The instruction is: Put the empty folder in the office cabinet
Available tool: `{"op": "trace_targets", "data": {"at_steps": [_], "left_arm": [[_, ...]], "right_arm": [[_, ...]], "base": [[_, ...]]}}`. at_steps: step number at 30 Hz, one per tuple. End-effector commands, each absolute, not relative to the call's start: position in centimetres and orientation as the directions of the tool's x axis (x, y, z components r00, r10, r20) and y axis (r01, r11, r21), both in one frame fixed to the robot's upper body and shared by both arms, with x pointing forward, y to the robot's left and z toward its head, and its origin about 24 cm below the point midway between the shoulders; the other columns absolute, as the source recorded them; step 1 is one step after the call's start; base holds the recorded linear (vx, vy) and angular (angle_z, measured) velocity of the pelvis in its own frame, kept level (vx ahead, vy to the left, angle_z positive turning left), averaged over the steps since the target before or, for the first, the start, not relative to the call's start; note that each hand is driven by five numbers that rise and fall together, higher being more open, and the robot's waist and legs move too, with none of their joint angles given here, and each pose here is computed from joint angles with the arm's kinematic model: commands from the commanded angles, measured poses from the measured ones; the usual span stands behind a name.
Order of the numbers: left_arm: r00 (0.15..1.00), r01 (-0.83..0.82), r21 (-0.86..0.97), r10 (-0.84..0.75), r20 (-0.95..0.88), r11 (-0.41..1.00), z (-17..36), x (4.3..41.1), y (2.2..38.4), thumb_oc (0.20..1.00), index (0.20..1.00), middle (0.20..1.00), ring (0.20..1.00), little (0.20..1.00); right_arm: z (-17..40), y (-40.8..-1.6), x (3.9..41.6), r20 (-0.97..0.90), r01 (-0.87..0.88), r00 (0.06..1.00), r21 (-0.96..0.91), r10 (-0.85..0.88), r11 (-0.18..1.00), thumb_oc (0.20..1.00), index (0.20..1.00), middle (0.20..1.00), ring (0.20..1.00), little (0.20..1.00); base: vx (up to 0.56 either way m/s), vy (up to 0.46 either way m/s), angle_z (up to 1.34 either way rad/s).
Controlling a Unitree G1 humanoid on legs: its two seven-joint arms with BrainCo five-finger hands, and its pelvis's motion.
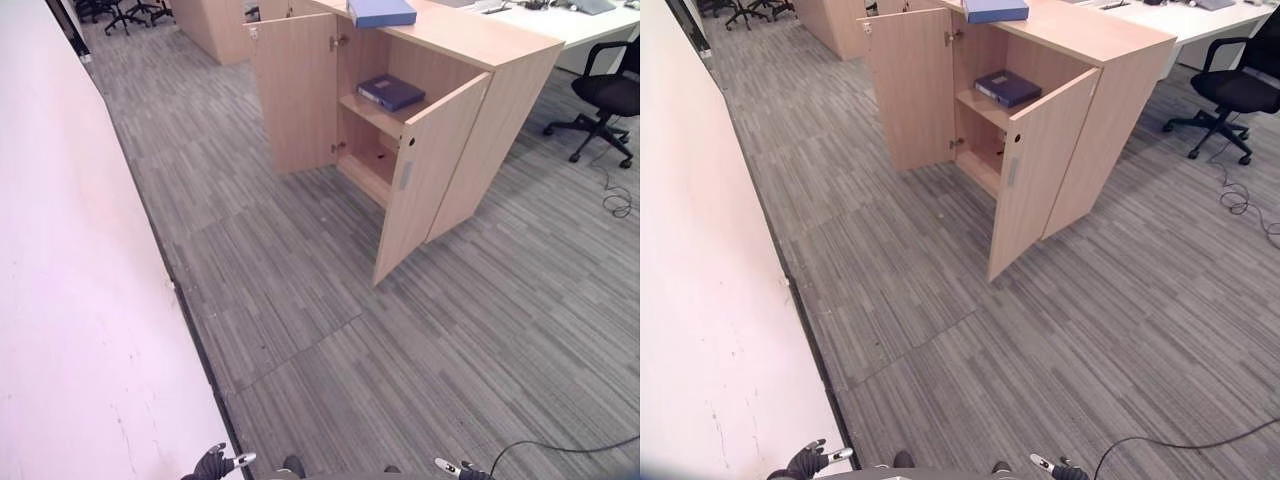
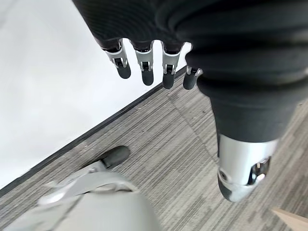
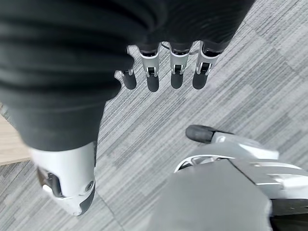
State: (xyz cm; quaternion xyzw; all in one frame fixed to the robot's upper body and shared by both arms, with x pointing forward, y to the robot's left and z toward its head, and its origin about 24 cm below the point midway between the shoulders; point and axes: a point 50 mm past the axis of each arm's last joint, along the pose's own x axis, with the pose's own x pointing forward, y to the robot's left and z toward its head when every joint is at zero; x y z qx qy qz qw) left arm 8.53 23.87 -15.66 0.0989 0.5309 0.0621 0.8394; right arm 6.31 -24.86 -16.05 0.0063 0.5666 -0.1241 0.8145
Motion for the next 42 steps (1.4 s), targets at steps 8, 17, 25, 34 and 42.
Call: {"op": "trace_targets", "data": {"at_steps": [8, 17, 25, 34, 42], "left_arm": [[0.471, -0.021, 0.256, 0.236, -0.85, 0.966, -14.9, 10.6, 25.1, 1.0, 1.0, 1.0, 1.0, 1.0], [0.477, -0.029, 0.262, 0.243, -0.845, 0.965, -14.8, 10.9, 25.2, 1.0, 1.0, 1.0, 1.0, 1.0], [0.491, -0.063, 0.254, 0.252, -0.834, 0.965, -14.6, 11.3, 25.4, 1.0, 1.0, 1.0, 1.0, 1.0], [0.51, -0.109, 0.25, 0.27, -0.817, 0.962, -14.3, 11.9, 25.7, 1.0, 1.0, 1.0, 1.0, 1.0], [0.558, -0.165, 0.237, 0.288, -0.778, 0.958, -13.6, 13.5, 25.7, 1.0, 1.0, 1.0, 1.0, 1.0]], "right_arm": [[-15.4, -25.6, 9.2, -0.899, 0.199, 0.388, -0.132, -0.202, 0.971, 1.0, 1.0, 1.0, 1.0, 1.0], [-15.3, -25.6, 9.5, -0.896, 0.191, 0.394, -0.137, -0.203, 0.972, 1.0, 1.0, 1.0, 1.0, 1.0], [-15.3, -25.5, 9.5, -0.894, 0.212, 0.398, -0.13, -0.207, 0.969, 1.0, 1.0, 1.0, 1.0, 1.0], [-15.1, -26.2, 9.4, -0.88, 0.262, 0.403, -0.151, -0.25, 0.953, 1.0, 1.0, 1.0, 1.0, 1.0], [-14.9, -27.1, 9.0, -0.875, 0.269, 0.391, -0.187, -0.285, 0.945, 1.0, 1.0, 1.0, 1.0, 1.0]], "base": [[0.0, -0.002, 0.02], [0.01, -0.013, 0.06], [0.02, -0.04, 0.04], [0.01, -0.094, 0.08], [0.05, -0.104, 0.1]]}}
